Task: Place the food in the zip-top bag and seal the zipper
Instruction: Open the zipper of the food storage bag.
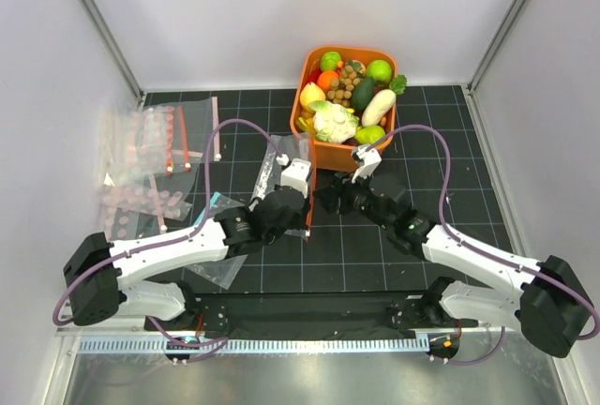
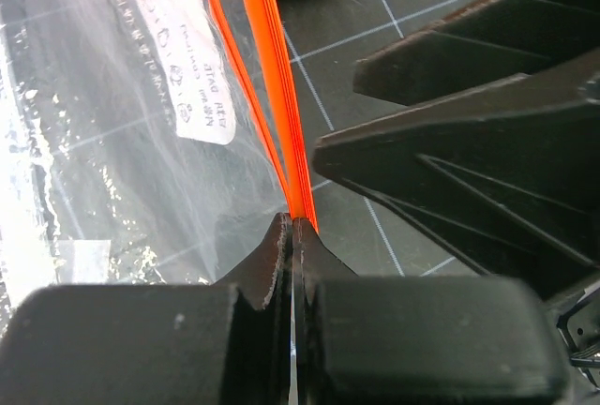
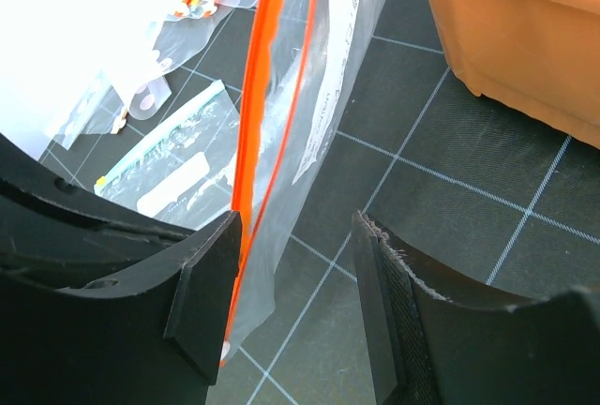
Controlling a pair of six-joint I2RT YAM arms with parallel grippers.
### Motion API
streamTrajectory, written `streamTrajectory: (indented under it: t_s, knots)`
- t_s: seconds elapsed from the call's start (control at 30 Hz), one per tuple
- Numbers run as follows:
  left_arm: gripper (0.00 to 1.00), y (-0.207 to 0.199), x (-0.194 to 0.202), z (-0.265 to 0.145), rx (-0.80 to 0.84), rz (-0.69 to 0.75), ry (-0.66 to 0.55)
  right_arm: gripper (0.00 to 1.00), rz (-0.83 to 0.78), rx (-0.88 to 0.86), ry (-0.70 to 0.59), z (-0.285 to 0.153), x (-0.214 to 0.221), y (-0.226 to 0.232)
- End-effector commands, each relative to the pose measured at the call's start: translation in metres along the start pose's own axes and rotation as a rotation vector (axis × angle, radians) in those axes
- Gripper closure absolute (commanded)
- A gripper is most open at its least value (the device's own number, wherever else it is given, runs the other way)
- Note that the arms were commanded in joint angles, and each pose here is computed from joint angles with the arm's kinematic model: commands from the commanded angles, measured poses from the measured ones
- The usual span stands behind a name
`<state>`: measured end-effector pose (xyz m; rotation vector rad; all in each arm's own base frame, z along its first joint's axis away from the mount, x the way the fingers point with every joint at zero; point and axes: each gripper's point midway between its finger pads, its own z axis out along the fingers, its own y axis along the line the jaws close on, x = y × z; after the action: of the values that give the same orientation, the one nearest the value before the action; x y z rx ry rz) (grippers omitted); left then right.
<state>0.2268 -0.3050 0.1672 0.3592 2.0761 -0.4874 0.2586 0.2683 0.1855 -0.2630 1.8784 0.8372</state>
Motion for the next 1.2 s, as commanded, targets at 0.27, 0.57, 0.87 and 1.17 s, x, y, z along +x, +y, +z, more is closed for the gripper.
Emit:
streamTrajectory:
  t_s: [0.27, 0.57, 0.87, 1.17]
  knots:
    - [1.0, -0.035, -0.026, -0.006, 0.087, 0.028, -0.073, 0.53, -0.004, 0.019, -0.044, 0.005, -0.017, 0.002]
    - [0.93, -0.015, -0.033, -0.012, 0.003, -0.004, -0.117, 0.99, -0.003, 0.009, -0.03, 0.006, -0.017, 0.006]
    - [0.5, 0.004, -0.037, -0.014, -0.097, -0.002, -0.144, 0.99, -0.028, -0.065, -0.023, 0.004, -0.013, 0.026]
    - [0.41, 0.013, -0.035, -0.01, -0.16, -0.003, -0.147, 0.99, -0.044, -0.085, -0.031, 0.001, -0.012, 0.035]
